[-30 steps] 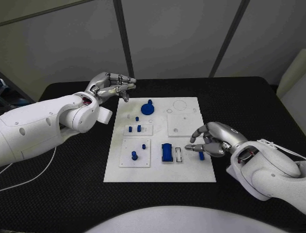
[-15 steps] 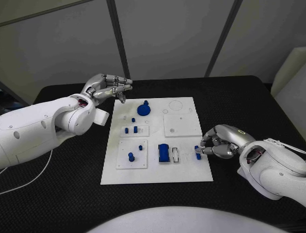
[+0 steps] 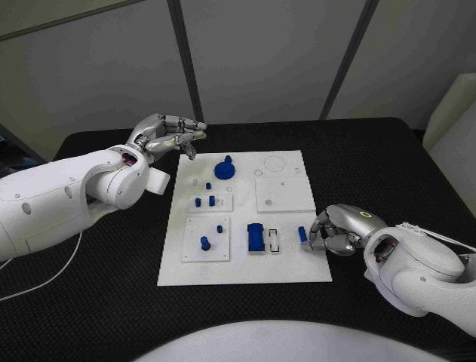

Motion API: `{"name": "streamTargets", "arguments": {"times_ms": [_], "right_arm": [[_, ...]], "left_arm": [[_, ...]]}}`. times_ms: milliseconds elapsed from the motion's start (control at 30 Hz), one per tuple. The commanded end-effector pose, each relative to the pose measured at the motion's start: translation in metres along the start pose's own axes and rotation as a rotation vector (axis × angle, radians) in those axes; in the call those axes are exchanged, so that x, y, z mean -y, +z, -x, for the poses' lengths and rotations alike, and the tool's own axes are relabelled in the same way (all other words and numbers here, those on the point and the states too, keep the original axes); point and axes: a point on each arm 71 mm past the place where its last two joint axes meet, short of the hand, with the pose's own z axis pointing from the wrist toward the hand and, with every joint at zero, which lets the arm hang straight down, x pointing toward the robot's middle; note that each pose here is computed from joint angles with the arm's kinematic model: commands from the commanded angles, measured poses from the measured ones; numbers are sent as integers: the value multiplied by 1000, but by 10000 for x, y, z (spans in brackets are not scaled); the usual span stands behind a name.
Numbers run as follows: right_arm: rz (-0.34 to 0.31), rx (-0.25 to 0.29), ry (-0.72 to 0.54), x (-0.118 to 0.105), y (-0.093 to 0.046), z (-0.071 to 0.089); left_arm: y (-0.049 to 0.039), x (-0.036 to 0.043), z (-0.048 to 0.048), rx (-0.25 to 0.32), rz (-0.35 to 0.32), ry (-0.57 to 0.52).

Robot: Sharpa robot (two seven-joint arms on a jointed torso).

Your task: Assemble the parts on the task board

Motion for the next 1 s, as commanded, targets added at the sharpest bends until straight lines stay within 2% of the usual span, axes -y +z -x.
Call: {"name": "streamTargets", "arguments": {"times_ms": [33, 500, 1000], "right_arm": [[-24, -5, -33, 25, 16, -50], [-56, -23, -54, -45, 116, -120], [-58, -37, -161, -112, 179, -159]], "left_arm": [[6, 17, -11, -7, -12, -6], [10, 14, -17, -10, -9, -7], [6, 12, -13, -12, -6, -7]]}}
